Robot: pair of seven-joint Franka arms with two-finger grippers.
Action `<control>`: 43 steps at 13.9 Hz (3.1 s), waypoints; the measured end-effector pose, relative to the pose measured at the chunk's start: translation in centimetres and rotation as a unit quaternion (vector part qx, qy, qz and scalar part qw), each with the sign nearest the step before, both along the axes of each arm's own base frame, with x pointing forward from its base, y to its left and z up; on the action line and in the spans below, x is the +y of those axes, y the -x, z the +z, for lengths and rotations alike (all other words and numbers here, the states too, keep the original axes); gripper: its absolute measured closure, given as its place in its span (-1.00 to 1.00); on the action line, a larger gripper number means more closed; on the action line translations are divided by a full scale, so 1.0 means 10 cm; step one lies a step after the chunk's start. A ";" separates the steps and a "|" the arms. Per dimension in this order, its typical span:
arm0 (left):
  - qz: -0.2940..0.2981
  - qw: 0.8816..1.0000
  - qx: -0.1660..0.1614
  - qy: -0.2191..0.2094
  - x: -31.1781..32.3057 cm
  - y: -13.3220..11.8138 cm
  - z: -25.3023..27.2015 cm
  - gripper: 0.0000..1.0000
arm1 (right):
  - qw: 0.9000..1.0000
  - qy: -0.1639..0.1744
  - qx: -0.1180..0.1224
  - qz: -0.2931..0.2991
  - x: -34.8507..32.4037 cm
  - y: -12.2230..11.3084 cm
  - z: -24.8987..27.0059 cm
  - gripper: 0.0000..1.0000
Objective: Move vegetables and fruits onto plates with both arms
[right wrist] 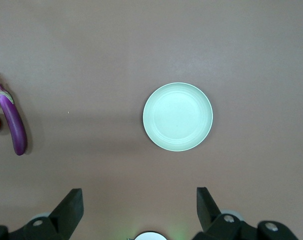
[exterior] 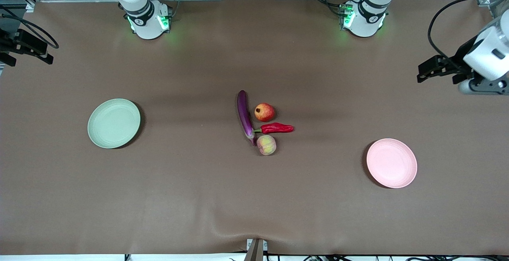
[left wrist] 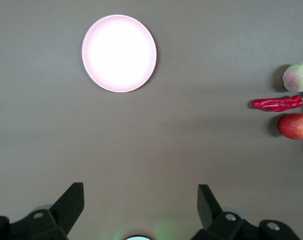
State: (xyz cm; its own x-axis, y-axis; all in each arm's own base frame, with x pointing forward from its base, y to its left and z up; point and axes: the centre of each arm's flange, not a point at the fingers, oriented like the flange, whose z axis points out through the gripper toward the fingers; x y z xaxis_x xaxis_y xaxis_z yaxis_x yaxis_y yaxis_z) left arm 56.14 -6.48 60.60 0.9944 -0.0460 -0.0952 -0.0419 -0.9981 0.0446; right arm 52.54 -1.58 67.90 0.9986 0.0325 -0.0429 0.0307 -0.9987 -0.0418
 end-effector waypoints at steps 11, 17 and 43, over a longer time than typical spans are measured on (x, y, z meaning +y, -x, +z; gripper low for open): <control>0.130 0.991 0.018 -0.003 -1.88 -0.27 -0.89 -1.00 | 1.000 0.000 0.001 -0.005 -0.05 0.00 0.00 -1.00; 0.182 0.982 -0.016 -0.047 -3.18 -0.07 -1.84 -1.00 | 1.000 0.000 0.001 -0.005 -0.06 0.00 0.00 -1.00; 0.575 0.818 -0.032 0.000 -3.56 0.31 -3.57 -1.00 | 1.000 -0.001 0.001 -0.005 -0.06 0.00 0.00 -1.00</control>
State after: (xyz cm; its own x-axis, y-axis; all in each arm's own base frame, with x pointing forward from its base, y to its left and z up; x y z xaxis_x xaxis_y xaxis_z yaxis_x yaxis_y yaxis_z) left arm 53.05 -42.13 24.94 0.3839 0.9225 -0.0407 0.9216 -0.3801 0.0788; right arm 52.49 -2.16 67.87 0.9987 0.0217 -0.0456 0.0197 -0.9989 -0.0430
